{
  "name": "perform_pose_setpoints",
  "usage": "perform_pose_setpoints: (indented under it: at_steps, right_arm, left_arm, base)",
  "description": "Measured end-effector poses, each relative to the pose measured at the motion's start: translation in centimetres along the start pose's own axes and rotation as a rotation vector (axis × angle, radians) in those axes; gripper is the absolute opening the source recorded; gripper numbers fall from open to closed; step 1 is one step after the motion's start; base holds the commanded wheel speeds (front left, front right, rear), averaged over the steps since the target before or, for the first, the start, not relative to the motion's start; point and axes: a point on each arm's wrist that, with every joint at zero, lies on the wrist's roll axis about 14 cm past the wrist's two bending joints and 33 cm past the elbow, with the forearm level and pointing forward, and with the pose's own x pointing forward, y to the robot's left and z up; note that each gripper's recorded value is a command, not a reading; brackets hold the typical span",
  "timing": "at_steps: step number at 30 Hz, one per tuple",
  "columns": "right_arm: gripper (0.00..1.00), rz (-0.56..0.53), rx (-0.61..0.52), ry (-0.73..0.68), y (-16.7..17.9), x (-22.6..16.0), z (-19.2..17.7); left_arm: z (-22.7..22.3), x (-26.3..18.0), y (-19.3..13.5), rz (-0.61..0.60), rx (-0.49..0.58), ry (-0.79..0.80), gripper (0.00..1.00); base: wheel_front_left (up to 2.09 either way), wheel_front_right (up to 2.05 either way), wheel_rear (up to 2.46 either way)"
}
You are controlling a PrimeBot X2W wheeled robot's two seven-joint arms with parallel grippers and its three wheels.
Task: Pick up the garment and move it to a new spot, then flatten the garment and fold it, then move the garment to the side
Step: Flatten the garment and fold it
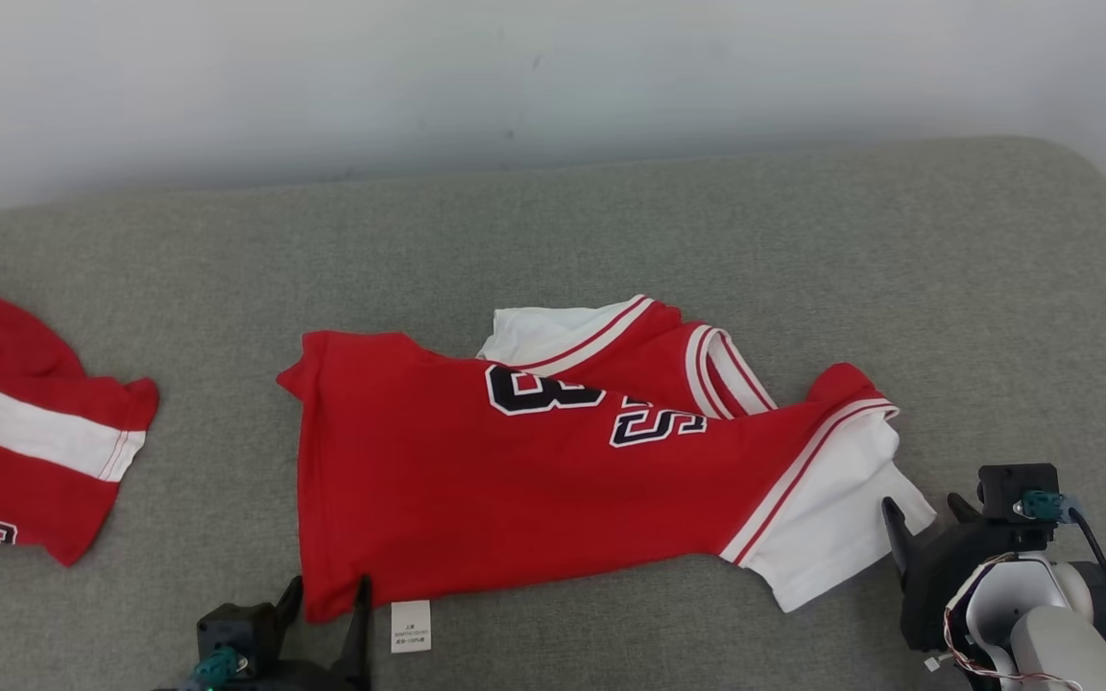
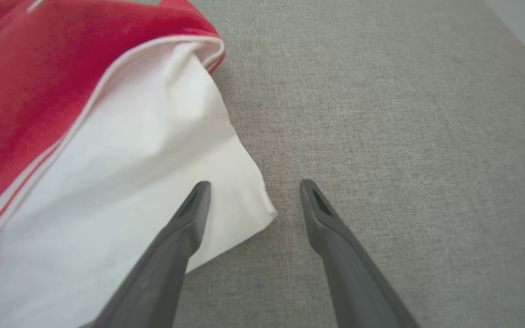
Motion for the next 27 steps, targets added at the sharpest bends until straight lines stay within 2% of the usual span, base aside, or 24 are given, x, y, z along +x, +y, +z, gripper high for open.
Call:
perform_pose_setpoints:
  at_steps: [6,21,22,23,24,25,26,27]
  right_arm:
    - [1.00,0.022,-0.004,0.082,0.5,1.3,-1.9]
    - [1.00,0.042,0.012,0.109,1.0,1.9,-2.6]
    - [1.00,0.042,0.017,0.110,1.0,1.9,-2.6]
    - [1.00,0.042,0.019,0.112,1.0,1.9,-2.6]
    - [1.00,0.043,0.021,0.116,1.0,1.9,-2.7]
    - [1.00,0.044,0.028,0.119,1.1,2.0,-2.7]
    - [0.89,0.046,0.032,0.126,1.1,2.0,-2.8]
    - [0.64,0.048,0.036,0.129,1.2,2.0,-2.8]
  left_arm:
    - [-0.5,-0.2,0.5,0.004,-0.006,-0.002,1.00]
    - [-0.6,-1.2,0.7,-0.023,0.004,-0.020,1.00]
    - [-0.7,-1.2,0.6,-0.024,0.003,-0.020,0.89]
    - [-0.7,-1.3,0.6,-0.025,0.002,-0.019,0.69]
    - [-0.7,-1.3,0.6,-0.026,0.002,-0.020,0.42]
    - [-0.7,-1.3,0.6,-0.027,0.001,-0.020,0.34]
    - [-0.8,-1.3,0.5,-0.027,0.000,-0.017,0.00]
    - [-0.9,-1.3,0.5,-0.031,-0.001,-0.015,0.00]
  base:
    - [0.00,0.00,0.00]
    - [0.00,0.00,0.00]
    - [0.00,0.00,0.00]
    - [0.00,0.00,0.00]
    - [0.00,0.00,0.00]
    - [0.00,0.00,0.00]
    - [0.00,0.00,0.00]
    - [0.00,0.00,0.00]
